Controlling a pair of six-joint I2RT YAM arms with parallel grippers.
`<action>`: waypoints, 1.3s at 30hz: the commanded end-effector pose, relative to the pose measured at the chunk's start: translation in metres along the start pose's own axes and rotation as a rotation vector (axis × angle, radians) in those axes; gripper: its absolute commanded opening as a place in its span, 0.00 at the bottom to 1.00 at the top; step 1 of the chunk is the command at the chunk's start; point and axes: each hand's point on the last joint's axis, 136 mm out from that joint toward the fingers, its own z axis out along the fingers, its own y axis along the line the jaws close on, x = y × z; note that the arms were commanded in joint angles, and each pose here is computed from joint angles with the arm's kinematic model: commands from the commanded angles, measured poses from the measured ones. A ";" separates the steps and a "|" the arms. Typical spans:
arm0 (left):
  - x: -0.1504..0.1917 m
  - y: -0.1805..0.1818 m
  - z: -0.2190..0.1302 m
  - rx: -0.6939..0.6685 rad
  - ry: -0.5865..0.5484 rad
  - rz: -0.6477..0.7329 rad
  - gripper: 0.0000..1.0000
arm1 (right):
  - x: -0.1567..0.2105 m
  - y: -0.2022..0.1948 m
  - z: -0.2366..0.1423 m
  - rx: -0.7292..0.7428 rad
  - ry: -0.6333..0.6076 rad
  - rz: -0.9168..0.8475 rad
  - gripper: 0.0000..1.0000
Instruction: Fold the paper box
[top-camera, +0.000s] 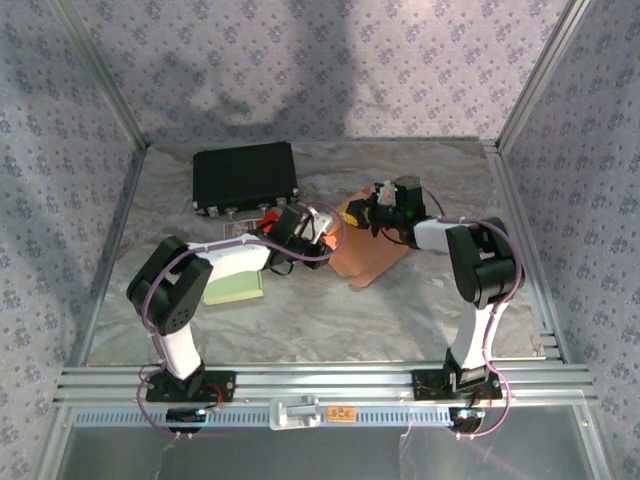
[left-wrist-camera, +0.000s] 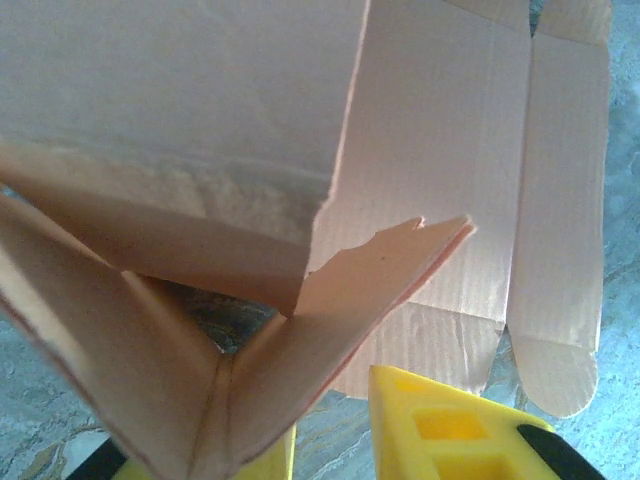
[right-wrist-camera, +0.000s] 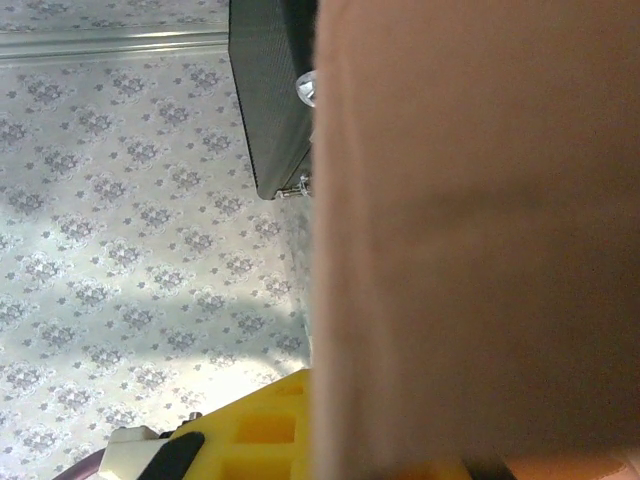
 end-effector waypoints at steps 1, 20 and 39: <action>-0.019 0.006 0.003 -0.037 -0.058 -0.015 0.26 | 0.015 -0.017 0.006 0.034 0.018 0.032 0.00; -0.029 0.012 0.001 -0.077 -0.076 -0.054 0.23 | 0.012 -0.011 0.007 0.038 -0.008 0.065 0.00; -0.034 0.031 0.010 -0.122 -0.164 -0.186 0.19 | 0.017 -0.012 0.014 0.027 -0.076 0.109 0.00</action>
